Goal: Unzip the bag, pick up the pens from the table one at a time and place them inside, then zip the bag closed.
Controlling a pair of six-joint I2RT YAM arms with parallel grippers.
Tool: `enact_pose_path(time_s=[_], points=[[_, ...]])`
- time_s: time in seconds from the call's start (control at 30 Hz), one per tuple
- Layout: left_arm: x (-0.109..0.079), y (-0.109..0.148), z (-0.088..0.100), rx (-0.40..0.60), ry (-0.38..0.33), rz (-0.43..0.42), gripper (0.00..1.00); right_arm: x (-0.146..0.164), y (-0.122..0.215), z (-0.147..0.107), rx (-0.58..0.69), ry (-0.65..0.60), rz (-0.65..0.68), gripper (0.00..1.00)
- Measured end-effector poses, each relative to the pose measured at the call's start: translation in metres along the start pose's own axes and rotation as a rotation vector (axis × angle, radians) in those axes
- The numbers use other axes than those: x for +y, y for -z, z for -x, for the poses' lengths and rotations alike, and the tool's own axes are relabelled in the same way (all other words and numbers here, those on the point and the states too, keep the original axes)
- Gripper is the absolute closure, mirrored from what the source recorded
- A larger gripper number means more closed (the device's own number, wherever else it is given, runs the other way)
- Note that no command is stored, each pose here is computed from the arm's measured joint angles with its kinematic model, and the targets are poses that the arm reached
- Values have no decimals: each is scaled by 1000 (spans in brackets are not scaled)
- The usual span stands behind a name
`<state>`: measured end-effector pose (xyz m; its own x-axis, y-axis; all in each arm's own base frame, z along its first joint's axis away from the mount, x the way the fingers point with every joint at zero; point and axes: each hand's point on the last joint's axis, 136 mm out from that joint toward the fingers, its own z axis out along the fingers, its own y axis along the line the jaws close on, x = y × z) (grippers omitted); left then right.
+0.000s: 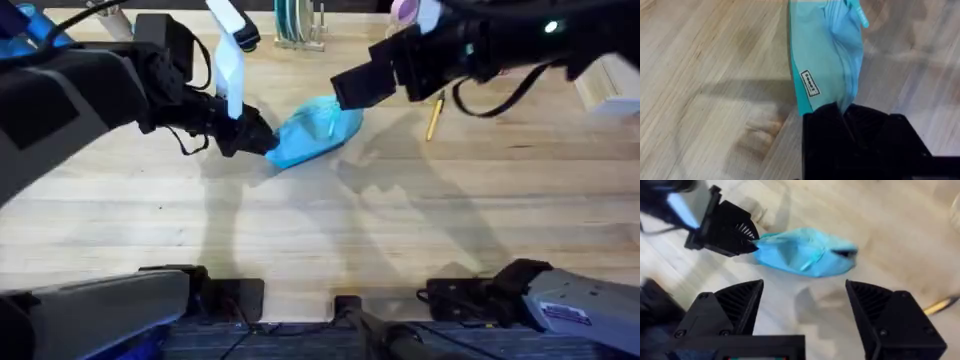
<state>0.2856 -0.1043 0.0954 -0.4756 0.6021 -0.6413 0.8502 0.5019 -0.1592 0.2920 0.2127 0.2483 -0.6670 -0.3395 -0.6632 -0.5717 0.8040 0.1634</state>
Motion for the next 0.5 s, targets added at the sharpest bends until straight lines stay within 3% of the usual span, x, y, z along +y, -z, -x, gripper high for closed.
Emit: enact_pose_path(time_s=[0.03,0.07,0.5], points=[[0,0,0,0,0,0,959,1,-13,-18,56,-171,-1,5],[0,0,0,0,0,0,959,1,-15,-20,64,-198,-2,5],[0,0,0,0,0,0,959,6,-20,-18,63,-372,15,6]])
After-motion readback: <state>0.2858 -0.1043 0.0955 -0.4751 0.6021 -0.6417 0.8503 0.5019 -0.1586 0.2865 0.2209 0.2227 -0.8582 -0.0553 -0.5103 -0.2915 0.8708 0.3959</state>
